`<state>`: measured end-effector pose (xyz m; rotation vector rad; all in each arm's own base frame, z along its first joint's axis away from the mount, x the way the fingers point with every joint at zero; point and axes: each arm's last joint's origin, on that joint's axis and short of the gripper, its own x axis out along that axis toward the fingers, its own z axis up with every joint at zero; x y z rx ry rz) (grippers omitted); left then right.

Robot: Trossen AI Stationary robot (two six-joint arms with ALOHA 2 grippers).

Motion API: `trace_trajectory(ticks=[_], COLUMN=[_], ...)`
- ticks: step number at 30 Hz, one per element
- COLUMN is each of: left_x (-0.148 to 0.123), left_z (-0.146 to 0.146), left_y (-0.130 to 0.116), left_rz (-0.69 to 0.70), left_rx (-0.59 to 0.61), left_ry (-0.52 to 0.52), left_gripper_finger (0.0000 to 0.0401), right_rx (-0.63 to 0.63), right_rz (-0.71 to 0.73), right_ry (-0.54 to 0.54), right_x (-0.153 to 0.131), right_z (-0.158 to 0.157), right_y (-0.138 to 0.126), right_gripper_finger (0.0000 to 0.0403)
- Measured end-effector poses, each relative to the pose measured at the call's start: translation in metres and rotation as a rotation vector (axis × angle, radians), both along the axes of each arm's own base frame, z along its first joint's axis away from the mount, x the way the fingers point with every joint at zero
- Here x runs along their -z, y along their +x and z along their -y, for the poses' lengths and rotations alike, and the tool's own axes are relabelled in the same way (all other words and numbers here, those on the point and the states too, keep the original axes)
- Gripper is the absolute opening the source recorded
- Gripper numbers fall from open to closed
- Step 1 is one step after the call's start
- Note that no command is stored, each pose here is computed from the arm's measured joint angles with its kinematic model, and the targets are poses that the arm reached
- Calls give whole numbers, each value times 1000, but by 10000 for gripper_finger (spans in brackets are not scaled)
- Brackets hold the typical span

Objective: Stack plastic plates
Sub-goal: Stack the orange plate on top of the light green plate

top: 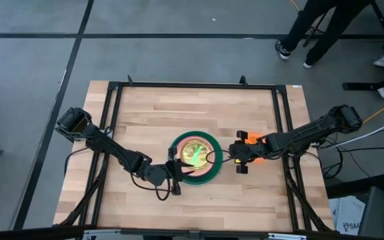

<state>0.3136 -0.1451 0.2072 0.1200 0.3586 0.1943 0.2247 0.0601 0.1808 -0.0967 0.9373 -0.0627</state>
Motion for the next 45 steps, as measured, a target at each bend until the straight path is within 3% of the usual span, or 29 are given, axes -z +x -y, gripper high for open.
trace_trajectory(ticks=[5,13,23,31,45], left_x=[0,0,0,0,0], left_z=[0,0,0,0,0], left_y=[0,0,0,0,0], left_rz=[0,0,0,1,1], left_rx=[0,0,-1,-1,-1], left_ry=[0,-1,-2,-3,-3], left_gripper_finger=[82,82,82,82,82], right_rx=[6,26,87,71,192], right_rz=[28,-20,-132,-87,-203], right_ry=[52,22,45,-26,-78], right_x=[-13,-34,-31,-30,22], right_z=[-10,-35,-54,-70,-53], right_y=[4,-5,-29,-43,-73], right_gripper_finger=[150,150,150,150,150])
